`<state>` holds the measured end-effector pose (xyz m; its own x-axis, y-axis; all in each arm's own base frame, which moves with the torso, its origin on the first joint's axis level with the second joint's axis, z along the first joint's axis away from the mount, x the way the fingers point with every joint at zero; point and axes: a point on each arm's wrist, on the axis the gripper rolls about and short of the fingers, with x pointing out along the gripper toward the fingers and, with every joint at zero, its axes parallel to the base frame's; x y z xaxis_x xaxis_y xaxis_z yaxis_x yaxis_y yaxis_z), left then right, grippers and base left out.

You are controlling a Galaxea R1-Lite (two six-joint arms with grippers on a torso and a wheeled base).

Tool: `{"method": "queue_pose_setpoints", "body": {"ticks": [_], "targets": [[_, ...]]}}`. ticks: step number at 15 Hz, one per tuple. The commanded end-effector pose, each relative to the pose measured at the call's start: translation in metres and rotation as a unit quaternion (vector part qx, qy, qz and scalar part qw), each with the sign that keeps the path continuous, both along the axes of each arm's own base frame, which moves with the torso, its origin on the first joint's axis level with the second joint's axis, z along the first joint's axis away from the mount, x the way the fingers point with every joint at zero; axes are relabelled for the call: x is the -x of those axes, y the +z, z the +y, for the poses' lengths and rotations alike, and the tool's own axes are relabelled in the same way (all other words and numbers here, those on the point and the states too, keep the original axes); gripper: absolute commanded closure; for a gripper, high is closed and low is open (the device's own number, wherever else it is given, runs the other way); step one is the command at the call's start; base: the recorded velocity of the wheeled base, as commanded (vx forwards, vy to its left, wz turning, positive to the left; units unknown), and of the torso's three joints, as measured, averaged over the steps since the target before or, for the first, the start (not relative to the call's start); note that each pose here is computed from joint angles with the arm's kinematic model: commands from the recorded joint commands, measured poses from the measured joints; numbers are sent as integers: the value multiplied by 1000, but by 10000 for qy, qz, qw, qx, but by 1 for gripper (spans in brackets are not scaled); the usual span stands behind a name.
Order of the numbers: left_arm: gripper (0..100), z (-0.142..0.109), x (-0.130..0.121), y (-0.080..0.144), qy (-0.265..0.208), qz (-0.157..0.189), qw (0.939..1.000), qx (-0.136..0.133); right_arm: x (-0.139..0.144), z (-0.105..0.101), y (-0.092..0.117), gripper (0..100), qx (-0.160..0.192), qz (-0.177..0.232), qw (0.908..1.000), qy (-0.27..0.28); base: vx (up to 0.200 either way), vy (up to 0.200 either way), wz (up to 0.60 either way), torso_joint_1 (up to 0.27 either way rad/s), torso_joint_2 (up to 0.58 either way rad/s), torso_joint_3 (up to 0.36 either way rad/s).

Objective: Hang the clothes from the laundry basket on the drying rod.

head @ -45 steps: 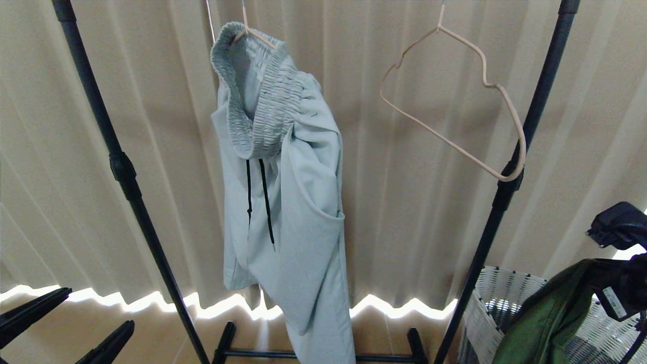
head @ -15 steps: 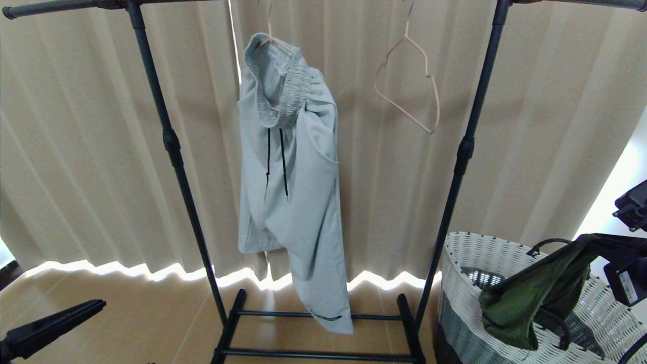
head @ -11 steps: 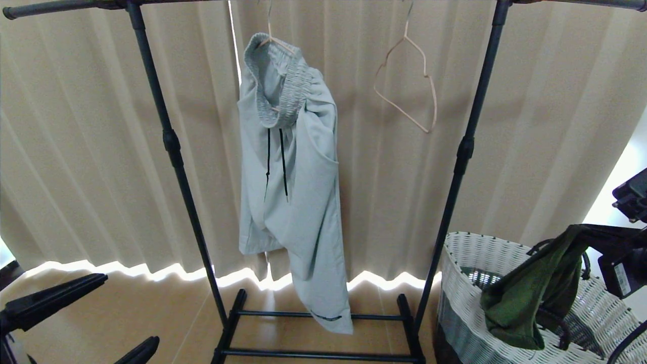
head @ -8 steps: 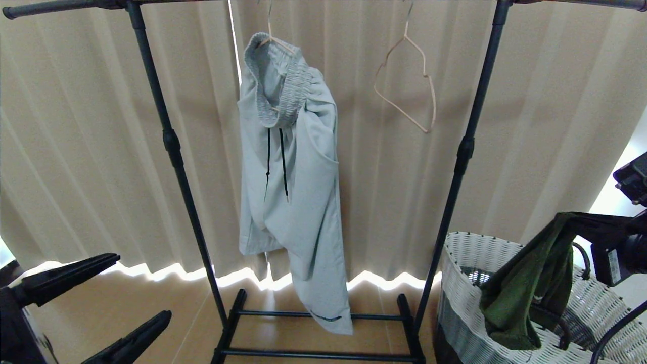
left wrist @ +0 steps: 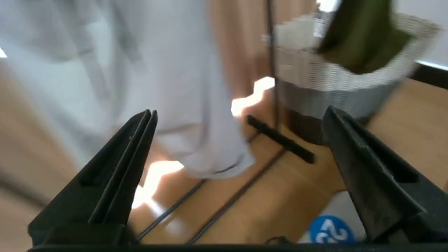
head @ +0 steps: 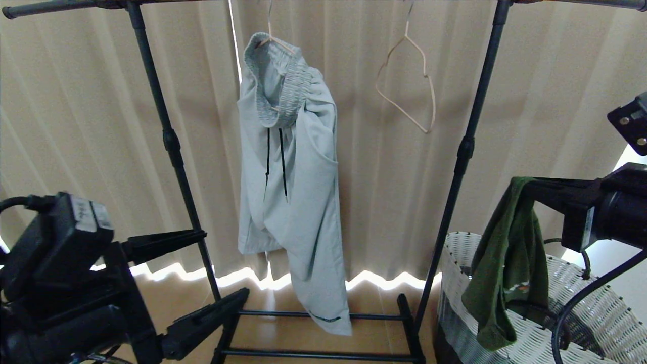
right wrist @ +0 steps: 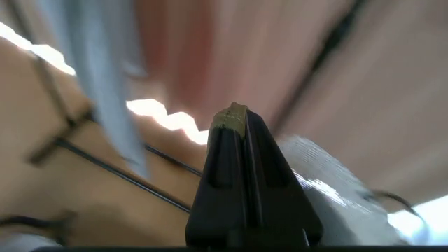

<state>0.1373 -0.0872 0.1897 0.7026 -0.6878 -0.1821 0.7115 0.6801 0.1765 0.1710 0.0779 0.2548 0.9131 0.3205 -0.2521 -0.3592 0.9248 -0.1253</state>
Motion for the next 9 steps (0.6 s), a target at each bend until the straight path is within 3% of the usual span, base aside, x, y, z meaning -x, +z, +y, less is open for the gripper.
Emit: {"method": "queue_pose_setpoints", "body": {"ticks": [1,2,4,9], "targets": [[0,-52,-28,-7,-360,349,9982,-316,-4,12,7,100,-72,-53,9996,281,0,0,0,0,0,0],[0,-62,-30,-8,-478,392,9975,-340,-2,14,8,100,-106,-62,9991,407,0,0,0,0,0,0],[0,-106,-32,-9,-908,877,9920,-26,0,16,8,100,-189,-31,9981,589,0,0,0,0,0,0],[0,-187,-34,-16,-927,1635,9805,568,4,28,11,100,-392,-83,9954,869,0,0,0,0,0,0]]}}
